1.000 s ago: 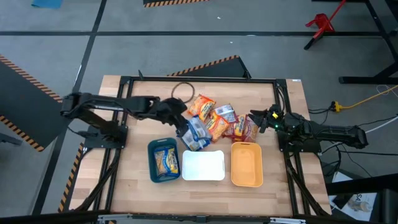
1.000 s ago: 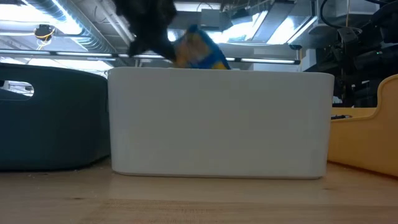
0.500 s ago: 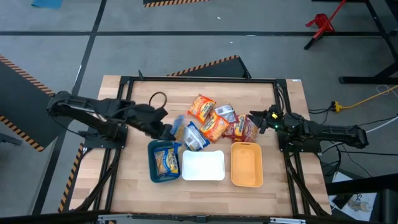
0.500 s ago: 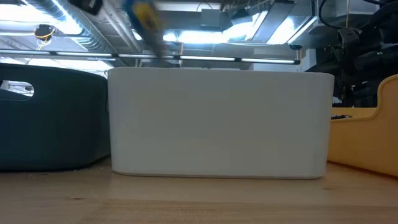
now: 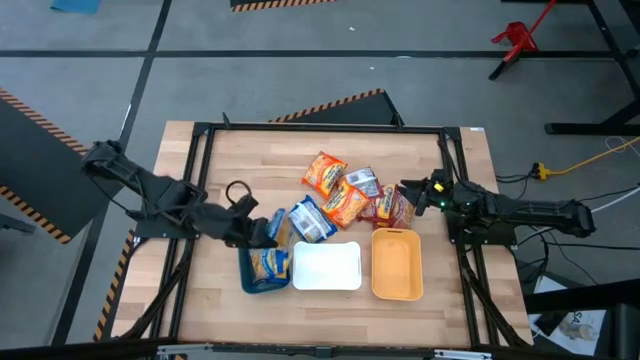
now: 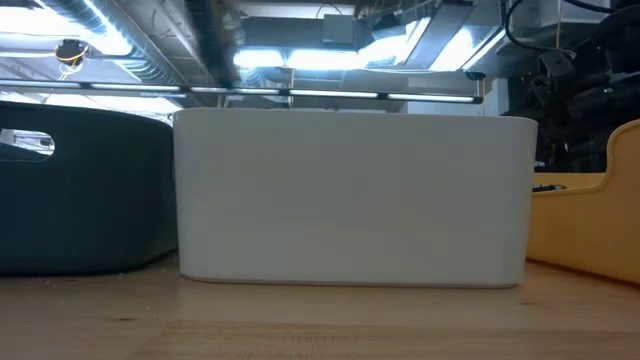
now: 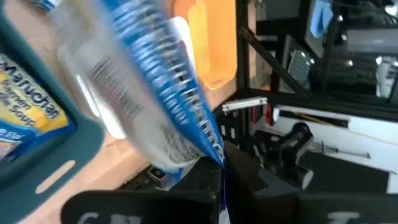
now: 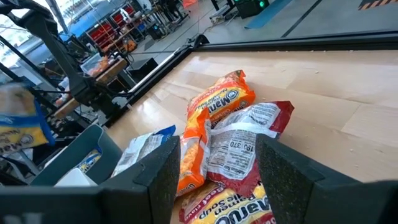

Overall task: Sort Maruchan noodles
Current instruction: Put the right blue noodle pack into the blue bin

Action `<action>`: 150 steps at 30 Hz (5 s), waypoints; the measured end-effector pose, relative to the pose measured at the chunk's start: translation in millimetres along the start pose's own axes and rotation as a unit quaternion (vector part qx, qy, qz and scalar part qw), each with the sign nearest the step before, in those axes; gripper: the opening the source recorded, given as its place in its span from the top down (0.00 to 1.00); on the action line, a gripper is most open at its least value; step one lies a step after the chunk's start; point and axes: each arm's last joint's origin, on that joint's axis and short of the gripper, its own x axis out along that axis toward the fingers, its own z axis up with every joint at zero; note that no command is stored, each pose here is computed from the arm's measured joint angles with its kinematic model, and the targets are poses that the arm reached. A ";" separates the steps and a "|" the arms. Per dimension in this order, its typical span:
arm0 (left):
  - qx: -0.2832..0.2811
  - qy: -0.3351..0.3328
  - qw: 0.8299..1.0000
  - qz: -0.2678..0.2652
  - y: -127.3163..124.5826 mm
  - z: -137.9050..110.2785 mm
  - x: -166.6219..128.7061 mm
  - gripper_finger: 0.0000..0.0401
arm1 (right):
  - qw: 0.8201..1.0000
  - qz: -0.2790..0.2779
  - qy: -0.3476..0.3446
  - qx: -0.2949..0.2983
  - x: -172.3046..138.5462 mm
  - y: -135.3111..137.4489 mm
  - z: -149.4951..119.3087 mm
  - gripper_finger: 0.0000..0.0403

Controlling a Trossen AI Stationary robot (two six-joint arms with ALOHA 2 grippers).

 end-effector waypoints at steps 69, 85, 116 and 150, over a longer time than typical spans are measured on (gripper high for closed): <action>0.141 -0.182 0.964 0.130 51.6 -55.1 83.7 1.00 | 1.000 0.005 0.019 -0.018 1.5 -0.2 -2.4 0.51; 0.205 -0.199 0.947 0.146 57.2 -57.7 90.8 1.00 | 1.000 0.001 0.020 -0.019 1.9 -0.5 -2.8 0.51; 0.042 -0.124 0.963 0.237 80.9 -73.0 86.0 0.93 | 0.999 0.002 0.025 -0.020 2.2 -0.5 -3.3 0.51; -0.033 -0.118 0.945 0.302 86.6 -71.9 50.7 0.93 | 1.000 0.002 0.025 -0.018 2.2 -0.5 -3.4 0.51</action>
